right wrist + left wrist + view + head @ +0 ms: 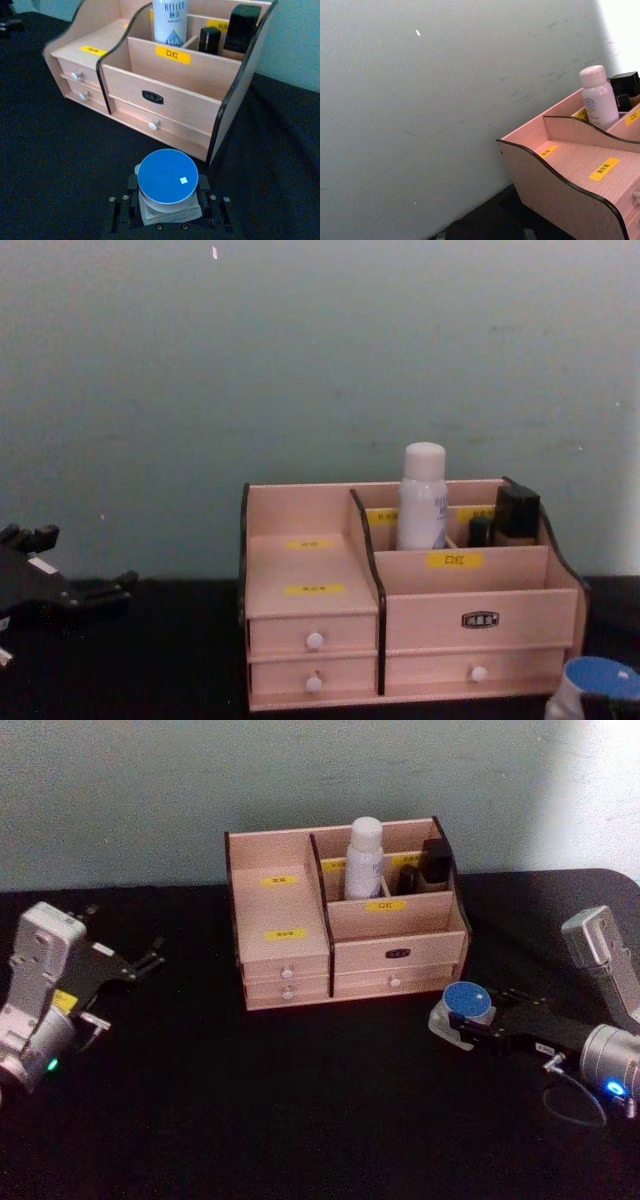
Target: Pick up the facial cleanser and watermelon frost from the table and place them into the tiered storage box.
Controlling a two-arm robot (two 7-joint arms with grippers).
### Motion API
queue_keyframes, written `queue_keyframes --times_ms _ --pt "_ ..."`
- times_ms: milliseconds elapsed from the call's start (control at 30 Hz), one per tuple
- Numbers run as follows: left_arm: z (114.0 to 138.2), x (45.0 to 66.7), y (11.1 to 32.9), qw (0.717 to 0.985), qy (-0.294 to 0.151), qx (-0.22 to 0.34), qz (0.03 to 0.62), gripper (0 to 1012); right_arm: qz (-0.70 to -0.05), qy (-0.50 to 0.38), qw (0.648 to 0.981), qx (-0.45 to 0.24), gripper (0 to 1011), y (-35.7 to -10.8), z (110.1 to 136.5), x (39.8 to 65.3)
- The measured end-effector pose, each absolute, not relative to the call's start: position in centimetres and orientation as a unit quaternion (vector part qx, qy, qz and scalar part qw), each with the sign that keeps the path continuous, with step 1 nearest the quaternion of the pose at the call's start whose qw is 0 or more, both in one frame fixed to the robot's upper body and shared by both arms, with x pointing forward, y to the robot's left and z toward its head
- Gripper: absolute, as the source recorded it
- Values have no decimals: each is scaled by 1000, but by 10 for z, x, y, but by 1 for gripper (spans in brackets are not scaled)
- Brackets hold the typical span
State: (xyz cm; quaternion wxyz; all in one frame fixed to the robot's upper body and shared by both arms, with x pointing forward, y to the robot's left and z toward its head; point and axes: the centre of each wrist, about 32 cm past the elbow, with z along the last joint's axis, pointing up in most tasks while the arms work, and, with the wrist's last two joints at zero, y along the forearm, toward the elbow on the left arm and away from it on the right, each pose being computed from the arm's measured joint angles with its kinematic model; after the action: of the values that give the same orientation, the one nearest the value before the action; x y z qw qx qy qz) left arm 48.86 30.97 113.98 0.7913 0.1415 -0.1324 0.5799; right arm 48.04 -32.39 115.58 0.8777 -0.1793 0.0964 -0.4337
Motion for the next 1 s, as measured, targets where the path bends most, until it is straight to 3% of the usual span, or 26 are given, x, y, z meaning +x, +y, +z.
queue_keyframes --times_ms 533,1000 --pt "1140 489 310 791 -132 142 580 1001 -393 77 903 -154 706 -314 1185 491" --pt "1140 489 310 791 -132 141 580 1001 -356 40 924 -134 707 -279 1211 522"
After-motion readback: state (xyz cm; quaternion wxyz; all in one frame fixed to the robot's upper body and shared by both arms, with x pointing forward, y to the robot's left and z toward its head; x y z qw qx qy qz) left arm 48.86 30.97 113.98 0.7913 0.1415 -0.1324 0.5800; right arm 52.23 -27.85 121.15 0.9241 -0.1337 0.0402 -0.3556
